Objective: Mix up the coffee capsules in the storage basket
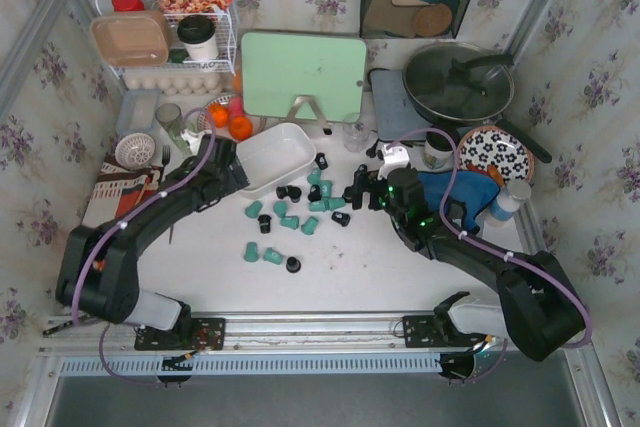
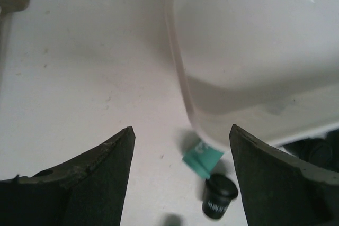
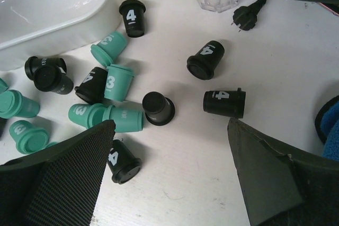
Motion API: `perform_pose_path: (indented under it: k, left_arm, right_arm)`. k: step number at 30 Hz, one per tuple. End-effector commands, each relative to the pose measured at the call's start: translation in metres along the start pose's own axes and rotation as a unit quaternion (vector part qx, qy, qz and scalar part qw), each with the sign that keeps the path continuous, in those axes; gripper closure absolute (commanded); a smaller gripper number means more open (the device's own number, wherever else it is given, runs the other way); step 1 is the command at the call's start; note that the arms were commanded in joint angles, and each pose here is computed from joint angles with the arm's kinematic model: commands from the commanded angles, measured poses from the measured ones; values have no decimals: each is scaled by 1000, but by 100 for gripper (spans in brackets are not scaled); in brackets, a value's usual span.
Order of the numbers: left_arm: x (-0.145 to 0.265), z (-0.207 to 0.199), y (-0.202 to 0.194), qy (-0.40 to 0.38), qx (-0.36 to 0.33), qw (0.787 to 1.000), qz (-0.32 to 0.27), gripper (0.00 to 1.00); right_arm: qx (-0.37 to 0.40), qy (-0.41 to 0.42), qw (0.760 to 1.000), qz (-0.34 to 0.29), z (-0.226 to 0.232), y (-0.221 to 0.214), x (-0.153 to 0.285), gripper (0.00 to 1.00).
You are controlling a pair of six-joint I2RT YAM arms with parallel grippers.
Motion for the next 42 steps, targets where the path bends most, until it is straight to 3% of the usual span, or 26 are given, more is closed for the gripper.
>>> perform_pose_path:
  k: [1, 8, 15, 26, 36, 40, 42]
  left_arm:
    - [-26, -12, 10, 4, 36, 999, -14, 26]
    - [-53, -11, 7, 56, 30, 998, 17, 40]
    - [-67, -4, 8, 79, 2, 996, 32, 63]
    - [-86, 8, 22, 75, -65, 993, 56, 76]
    - [-98, -1, 45, 41, -120, 991, 50, 72]
    - [-87, -1, 55, 44, -118, 992, 31, 61]
    - [-79, -1, 59, 42, -115, 992, 24, 48]
  right_arm:
    - [3, 22, 1000, -16, 6, 7, -3, 5]
    - [2, 23, 1000, -6, 7, 6, -4, 6]
    - [0, 22, 1000, 0, 8, 5, -4, 7]
    - [-17, -54, 998, 16, -4, -3, -21, 14]
    - [-28, -139, 990, 14, -20, -10, -44, 17]
    - [-34, -140, 989, 40, -30, -14, -57, 18]
    - [-31, -136, 989, 53, -31, -16, -62, 17]
Point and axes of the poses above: each gripper's point midway between its finger pads, its own x axis back along the fingers, its own z axis along the line the jaws close on, y = z × x, the point moved 8 cm from there along x, back along the fingers, and after that the axes turned 12 degrees about -x, right-handed, at the moved point
